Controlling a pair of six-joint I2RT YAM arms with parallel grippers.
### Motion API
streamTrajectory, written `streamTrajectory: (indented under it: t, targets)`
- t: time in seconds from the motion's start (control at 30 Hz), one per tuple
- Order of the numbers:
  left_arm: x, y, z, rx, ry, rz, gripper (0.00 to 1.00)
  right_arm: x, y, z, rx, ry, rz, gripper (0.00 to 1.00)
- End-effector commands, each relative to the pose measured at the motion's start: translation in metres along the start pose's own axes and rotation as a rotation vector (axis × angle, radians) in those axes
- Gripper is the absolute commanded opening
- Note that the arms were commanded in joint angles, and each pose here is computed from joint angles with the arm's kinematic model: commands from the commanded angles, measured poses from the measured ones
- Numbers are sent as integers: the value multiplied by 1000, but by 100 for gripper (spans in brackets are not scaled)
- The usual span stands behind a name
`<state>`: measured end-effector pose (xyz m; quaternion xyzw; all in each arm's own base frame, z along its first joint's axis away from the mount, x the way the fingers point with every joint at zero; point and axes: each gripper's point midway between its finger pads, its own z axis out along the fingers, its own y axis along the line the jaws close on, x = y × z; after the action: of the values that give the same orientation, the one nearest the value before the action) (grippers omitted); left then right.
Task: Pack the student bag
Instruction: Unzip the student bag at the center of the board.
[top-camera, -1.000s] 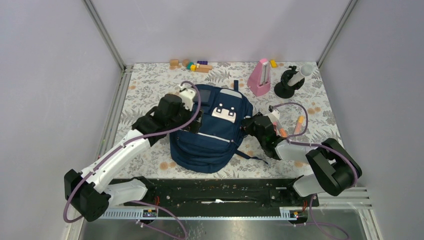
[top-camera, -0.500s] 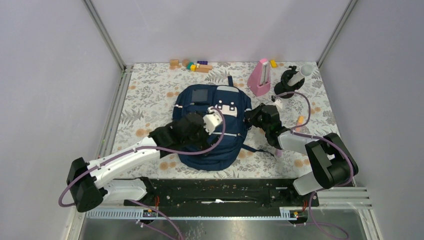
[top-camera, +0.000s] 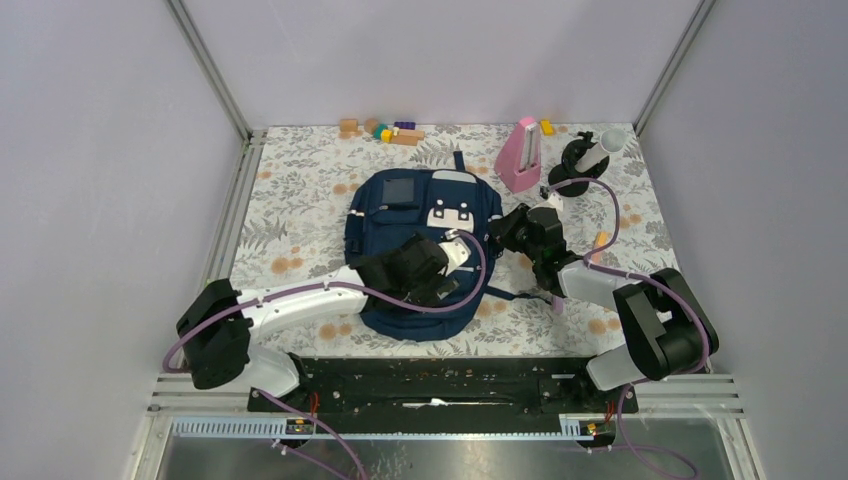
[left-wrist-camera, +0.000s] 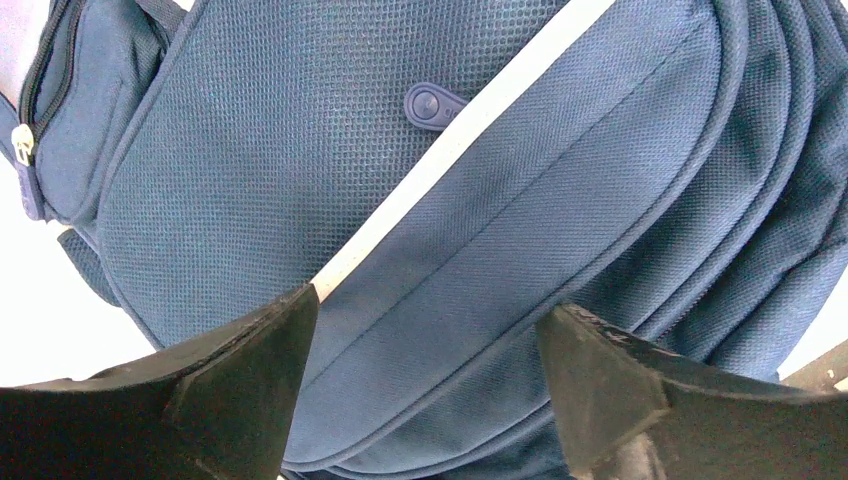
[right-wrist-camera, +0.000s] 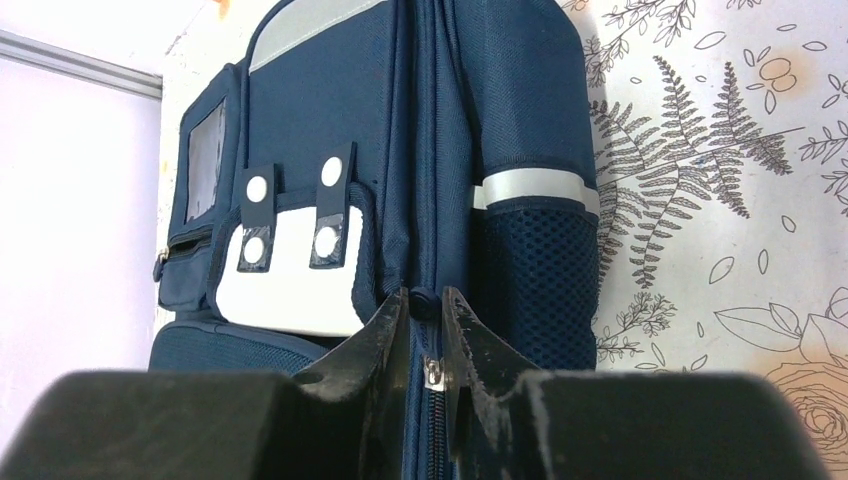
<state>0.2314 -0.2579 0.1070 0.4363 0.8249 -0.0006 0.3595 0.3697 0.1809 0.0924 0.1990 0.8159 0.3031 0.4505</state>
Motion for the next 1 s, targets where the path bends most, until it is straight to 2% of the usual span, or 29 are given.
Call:
streamTrajectory:
  t: [0.0, 0.2, 0.3, 0.47, 0.63, 0.77, 0.97]
  targets:
    - [-21, 29, 2, -169, -42, -27, 75, -16, 24, -5, -99, -48, -9, 0]
    - [-24, 35, -1, -206, -58, -39, 20, -13, 29, -8, -138, -35, -25, 0]
    - [-28, 33, -4, -191, -77, -60, 0, -7, 27, -12, -153, -21, -35, 0]
    - [-36, 29, -10, -155, -111, -99, 0, 8, 20, -19, -173, 15, -59, 0]
    - [-42, 27, -16, -133, -140, -130, 0, 18, 28, -31, -276, 16, -108, 0]
    - [-42, 27, -16, -129, -132, -125, 0, 24, 49, -45, -399, -18, -213, 0]
    - [-41, 33, -18, -143, -117, -125, 0, 40, 55, -61, -451, -31, -384, 0]
